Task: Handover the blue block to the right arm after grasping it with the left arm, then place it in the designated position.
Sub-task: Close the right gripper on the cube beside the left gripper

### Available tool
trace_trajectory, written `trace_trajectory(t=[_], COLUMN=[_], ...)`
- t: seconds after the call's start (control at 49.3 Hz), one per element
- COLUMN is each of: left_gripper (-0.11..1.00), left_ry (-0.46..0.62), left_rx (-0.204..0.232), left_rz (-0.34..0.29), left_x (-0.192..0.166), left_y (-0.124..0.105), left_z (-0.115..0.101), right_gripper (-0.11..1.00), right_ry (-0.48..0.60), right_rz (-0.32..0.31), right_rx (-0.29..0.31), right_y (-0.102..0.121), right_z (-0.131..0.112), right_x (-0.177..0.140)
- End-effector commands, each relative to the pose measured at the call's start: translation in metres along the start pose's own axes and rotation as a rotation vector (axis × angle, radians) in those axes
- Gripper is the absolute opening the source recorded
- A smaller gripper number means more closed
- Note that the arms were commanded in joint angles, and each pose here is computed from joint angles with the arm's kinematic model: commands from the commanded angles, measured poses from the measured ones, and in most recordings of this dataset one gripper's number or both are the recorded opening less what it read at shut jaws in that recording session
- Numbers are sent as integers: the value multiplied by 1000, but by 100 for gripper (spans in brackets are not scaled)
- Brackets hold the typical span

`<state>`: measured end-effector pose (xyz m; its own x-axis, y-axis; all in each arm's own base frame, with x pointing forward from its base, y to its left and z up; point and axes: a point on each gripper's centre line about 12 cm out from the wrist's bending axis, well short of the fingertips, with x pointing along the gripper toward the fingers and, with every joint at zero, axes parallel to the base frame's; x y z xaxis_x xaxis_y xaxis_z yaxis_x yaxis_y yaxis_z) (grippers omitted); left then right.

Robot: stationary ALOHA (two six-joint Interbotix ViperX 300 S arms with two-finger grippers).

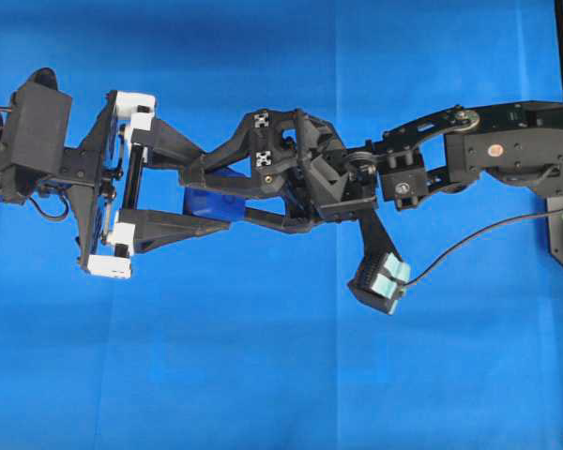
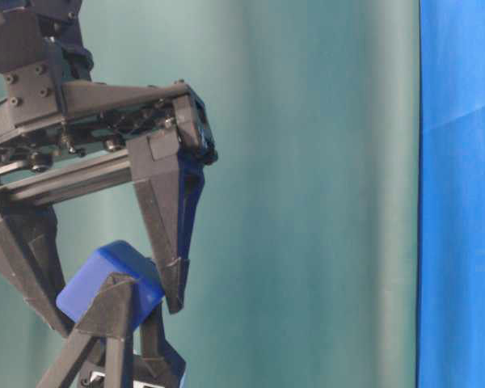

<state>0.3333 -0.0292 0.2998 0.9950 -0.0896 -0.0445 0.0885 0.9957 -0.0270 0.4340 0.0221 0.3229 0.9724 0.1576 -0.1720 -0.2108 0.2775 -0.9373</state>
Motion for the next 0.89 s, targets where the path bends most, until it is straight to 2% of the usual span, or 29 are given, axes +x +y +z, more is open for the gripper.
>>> trace_trajectory(t=[0.0, 0.182, 0.243, 0.324, 0.365, 0.872], left_gripper=[48, 48, 48, 48, 48, 48], left_ry=[-34, -34, -34, -35, -34, -37], left_rx=[-2, -2, -3, -3, -2, 0], left_rz=[2, 2, 3, 3, 2, 4], left_x=[0, 0, 0, 0, 0, 1], left_y=[1, 1, 1, 1, 1, 1], left_z=[12, 12, 12, 12, 12, 13], right_gripper=[95, 91, 81, 59, 51, 52], right_ry=[-11, -8, 1, 16, 20, 51], right_rz=[-39, -36, -27, -22, -19, -7], right_rx=[0, -4, -3, 0, 0, 17], right_y=[-16, -15, -13, -12, -12, -10], right_z=[4, 5, 5, 3, 3, 0], right_x=[-2, -3, -4, -6, -6, -6])
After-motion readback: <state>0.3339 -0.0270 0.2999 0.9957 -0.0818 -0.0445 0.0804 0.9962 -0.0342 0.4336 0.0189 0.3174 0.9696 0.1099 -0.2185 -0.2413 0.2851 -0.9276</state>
